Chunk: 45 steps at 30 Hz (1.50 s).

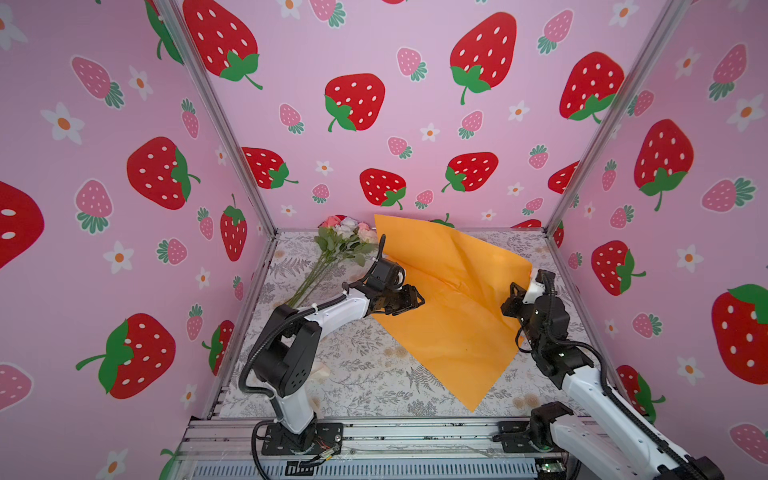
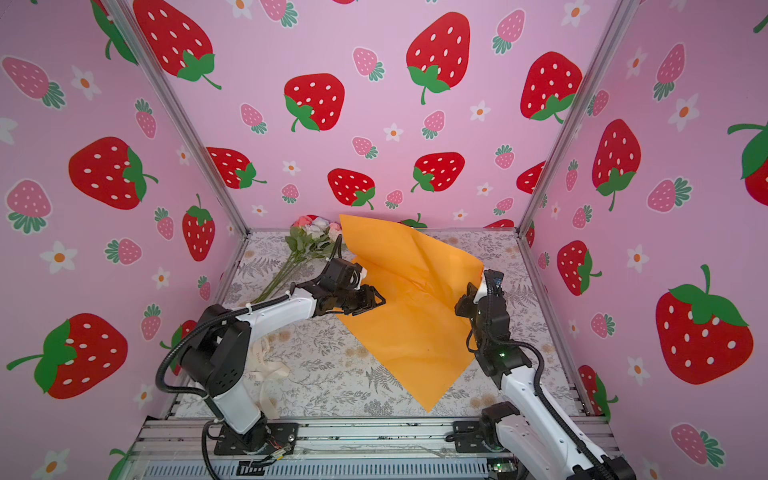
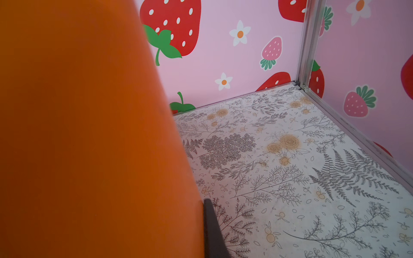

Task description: Tie the bouquet of fake flowers

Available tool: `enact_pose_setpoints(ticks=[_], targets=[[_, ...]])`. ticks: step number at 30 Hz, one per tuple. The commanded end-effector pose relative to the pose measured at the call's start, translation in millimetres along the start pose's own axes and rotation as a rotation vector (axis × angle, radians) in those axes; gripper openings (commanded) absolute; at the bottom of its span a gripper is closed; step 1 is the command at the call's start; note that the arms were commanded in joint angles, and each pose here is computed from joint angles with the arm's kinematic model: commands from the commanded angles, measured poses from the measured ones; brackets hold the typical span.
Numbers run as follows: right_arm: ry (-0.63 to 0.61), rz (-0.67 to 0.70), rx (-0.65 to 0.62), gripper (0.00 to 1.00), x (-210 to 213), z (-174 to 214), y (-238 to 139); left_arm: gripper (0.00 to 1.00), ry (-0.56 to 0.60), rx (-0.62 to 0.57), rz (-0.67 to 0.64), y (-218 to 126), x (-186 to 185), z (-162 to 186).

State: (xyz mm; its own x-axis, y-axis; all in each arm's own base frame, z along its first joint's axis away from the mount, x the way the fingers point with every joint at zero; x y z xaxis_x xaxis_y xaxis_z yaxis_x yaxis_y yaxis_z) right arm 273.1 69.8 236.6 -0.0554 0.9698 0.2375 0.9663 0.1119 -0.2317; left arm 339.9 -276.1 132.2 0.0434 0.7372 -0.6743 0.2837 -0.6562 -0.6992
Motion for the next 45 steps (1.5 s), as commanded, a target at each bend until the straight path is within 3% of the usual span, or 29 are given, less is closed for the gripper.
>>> enact_pose_setpoints(ticks=[1, 11, 20, 29, 39, 40, 41, 45], targets=[[0.086, -0.041, 0.035, 0.0, -6, 5, 4, 0.53, -0.015, 0.009, -0.042, 15, 2, -6], [0.224, 0.034, 0.091, 0.0, -68, 14, 41, 0.46, -0.122, 0.037, -0.16, 32, 44, 14], [0.245, 0.067, 0.157, 0.0, -105, 25, 91, 0.43, -0.201, 0.049, -0.251, 27, 84, 47], [0.269, 0.072, 0.373, 0.0, -118, 69, 140, 0.42, -0.277, 0.007, -0.346, 5, 121, 66], [0.293, 0.054, 0.598, 0.0, -119, 100, 153, 0.38, -0.326, -0.025, -0.355, -6, 130, 69], [0.291, 0.054, 0.594, 0.03, -118, 97, 151, 0.38, -0.326, -0.026, -0.352, -7, 130, 70], [0.288, 0.062, 0.576, 0.14, -118, 91, 150, 0.39, -0.326, -0.03, -0.344, -7, 128, 70], [0.247, 0.074, 0.526, 0.42, -112, 54, 141, 0.4, -0.324, -0.028, -0.299, -8, 121, 69]])
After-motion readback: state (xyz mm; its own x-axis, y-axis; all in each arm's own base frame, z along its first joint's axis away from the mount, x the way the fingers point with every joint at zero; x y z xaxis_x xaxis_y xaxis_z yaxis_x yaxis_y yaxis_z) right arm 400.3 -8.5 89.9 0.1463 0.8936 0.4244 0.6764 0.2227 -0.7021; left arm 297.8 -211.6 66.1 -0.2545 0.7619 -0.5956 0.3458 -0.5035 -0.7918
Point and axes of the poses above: each gripper's point midway between its finger pads, its own y axis out along the fingers, its own x axis along the line the jaws close on, z = x × y, the point moved 5 cm from there along -y, back along the fingers, and after that the axes turned 3 degrees about -y, right-handed, at the moved point
